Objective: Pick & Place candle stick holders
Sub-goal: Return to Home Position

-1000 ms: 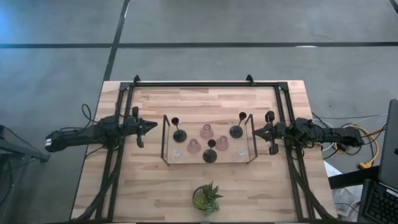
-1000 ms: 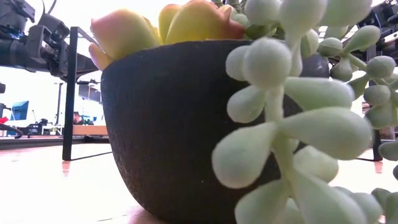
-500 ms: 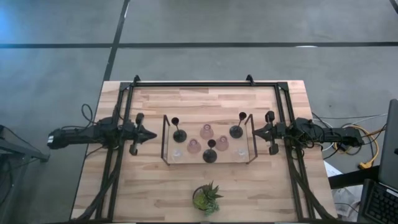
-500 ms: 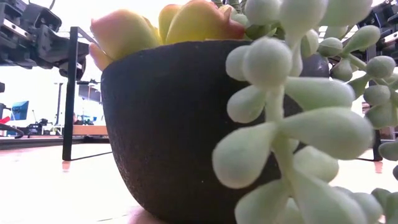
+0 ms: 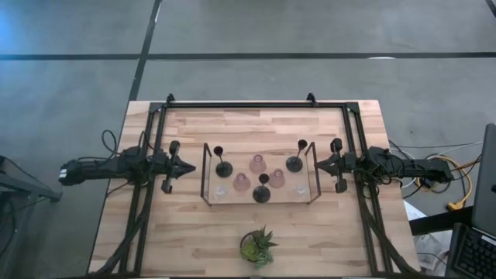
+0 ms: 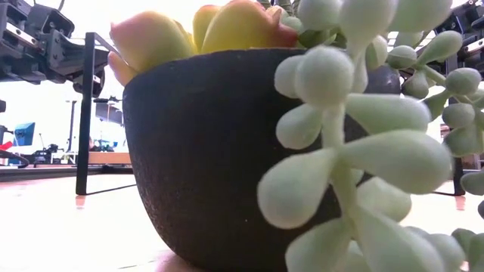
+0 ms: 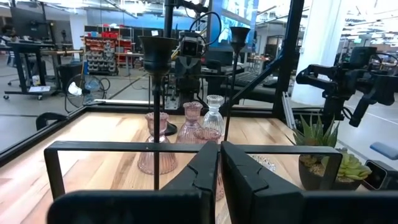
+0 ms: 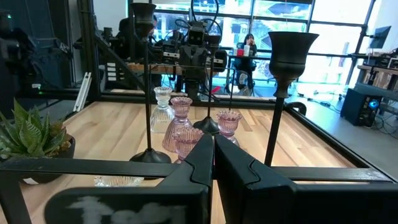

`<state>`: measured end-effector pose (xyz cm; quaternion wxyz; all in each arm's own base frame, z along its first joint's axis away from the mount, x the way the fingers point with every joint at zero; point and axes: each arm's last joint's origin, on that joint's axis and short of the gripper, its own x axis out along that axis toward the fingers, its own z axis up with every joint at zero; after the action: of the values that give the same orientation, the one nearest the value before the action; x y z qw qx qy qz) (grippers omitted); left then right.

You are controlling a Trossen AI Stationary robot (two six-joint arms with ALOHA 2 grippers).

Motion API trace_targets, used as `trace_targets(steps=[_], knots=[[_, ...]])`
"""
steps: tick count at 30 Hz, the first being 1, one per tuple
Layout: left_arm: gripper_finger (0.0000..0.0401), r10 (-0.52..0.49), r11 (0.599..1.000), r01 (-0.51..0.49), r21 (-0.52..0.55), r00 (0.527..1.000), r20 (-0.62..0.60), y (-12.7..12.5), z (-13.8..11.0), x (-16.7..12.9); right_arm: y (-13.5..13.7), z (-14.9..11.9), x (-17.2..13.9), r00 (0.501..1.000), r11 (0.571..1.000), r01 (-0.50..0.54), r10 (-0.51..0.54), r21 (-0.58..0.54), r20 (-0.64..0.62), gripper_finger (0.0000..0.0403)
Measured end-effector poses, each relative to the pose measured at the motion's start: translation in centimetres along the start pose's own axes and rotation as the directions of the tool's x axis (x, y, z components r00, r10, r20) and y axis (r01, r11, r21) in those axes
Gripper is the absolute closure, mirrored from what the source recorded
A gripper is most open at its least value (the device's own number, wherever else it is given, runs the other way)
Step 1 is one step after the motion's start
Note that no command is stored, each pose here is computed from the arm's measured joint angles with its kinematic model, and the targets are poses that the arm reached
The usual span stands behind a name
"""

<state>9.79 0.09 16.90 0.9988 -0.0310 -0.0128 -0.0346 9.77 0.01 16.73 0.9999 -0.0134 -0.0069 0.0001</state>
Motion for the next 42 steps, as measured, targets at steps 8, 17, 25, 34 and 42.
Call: trace_targets(steps=[8,17,25,34,42], knots=[[0.0378,0.001,1.0,-0.001,0.0,1.0,0.002,0.0,0.02,0.0,0.0,0.0,0.0,1.0,1.0,0.0,0.0,0.0,0.0,0.0394],[0.0378,0.005,1.0,-0.005,0.001,1.0,0.009,0.01,0.09,0.0,0.0,0.0,0.0,1.0,1.0,0.0,0.0,0.0,0.0,0.0394],[0.0378,0.004,1.0,-0.004,0.001,1.0,0.01,0.01,0.1,0.0,0.0,0.0,0.0,1.0,1.0,0.0,0.0,0.0,0.0,0.0394],[0.0378,0.004,1.0,-0.004,0.001,1.0,0.01,0.01,0.11,0.0,0.0,0.0,0.0,1.0,1.0,0.0,0.0,0.0,0.0,0.0394],[0.0378,0.003,1.0,-0.003,0.001,1.0,0.011,0.0,0.12,0.0,0.0,-0.02,0.03,1.0,1.0,0.0,0.0,0.0,-0.003,0.0394]])
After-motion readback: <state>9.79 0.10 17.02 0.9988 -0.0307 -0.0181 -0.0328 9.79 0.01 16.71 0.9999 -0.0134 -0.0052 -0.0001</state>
